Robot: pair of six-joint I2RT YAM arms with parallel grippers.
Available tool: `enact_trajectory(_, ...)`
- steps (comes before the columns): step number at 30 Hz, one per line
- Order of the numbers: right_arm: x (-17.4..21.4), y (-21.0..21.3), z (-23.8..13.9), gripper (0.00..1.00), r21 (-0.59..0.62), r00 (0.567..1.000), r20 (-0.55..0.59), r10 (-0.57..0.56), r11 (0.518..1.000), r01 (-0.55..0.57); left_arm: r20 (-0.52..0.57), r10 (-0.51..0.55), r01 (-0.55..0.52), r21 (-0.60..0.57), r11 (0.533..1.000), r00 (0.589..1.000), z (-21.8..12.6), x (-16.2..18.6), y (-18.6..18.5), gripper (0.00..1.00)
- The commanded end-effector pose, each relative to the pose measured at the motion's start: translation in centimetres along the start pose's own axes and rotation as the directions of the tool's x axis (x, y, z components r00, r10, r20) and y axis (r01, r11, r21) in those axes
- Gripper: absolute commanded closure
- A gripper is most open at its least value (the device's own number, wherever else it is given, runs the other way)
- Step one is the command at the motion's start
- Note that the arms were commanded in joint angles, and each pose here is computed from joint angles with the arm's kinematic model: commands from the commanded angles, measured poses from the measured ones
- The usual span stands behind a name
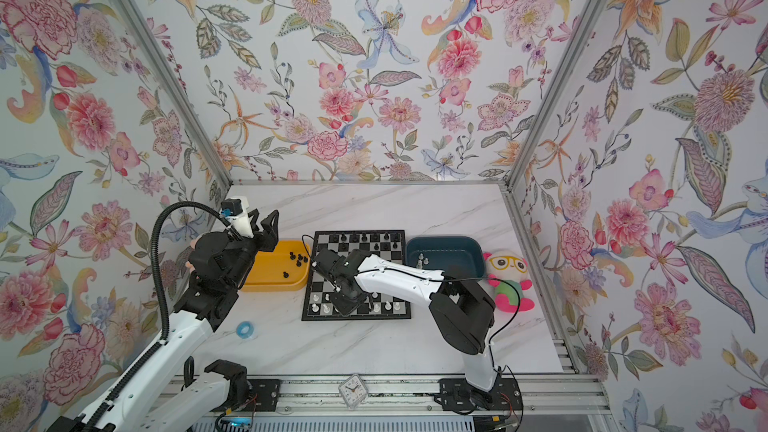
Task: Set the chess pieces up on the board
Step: 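Lower the white king onto the nearest row and open the right gripper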
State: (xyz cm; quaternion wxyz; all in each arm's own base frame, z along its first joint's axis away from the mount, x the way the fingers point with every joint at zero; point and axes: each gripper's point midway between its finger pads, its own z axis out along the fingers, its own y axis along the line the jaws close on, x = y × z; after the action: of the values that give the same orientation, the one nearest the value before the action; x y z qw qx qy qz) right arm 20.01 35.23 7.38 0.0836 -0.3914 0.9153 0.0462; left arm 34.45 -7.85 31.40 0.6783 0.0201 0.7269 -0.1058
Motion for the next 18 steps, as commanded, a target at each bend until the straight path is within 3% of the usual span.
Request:
enact_trajectory(1, -0.1, 0.5, 0.5, 1.00, -0.009, 1.000, -0.009, 0.007, 1.000, -0.007, -0.003, 0.009, -0.009, 0.002, 1.000, 1.000, -0.2, 0.5, 0.2, 0.42)
enact_trajectory(18, 0.7, 0.1, 1.8, 0.97, -0.003, 0.999, -0.036, 0.022, 1.000, -0.022, -0.017, 0.013, -0.013, -0.005, 1.000, 1.000, -0.1, 1.1, 0.4, 0.42)
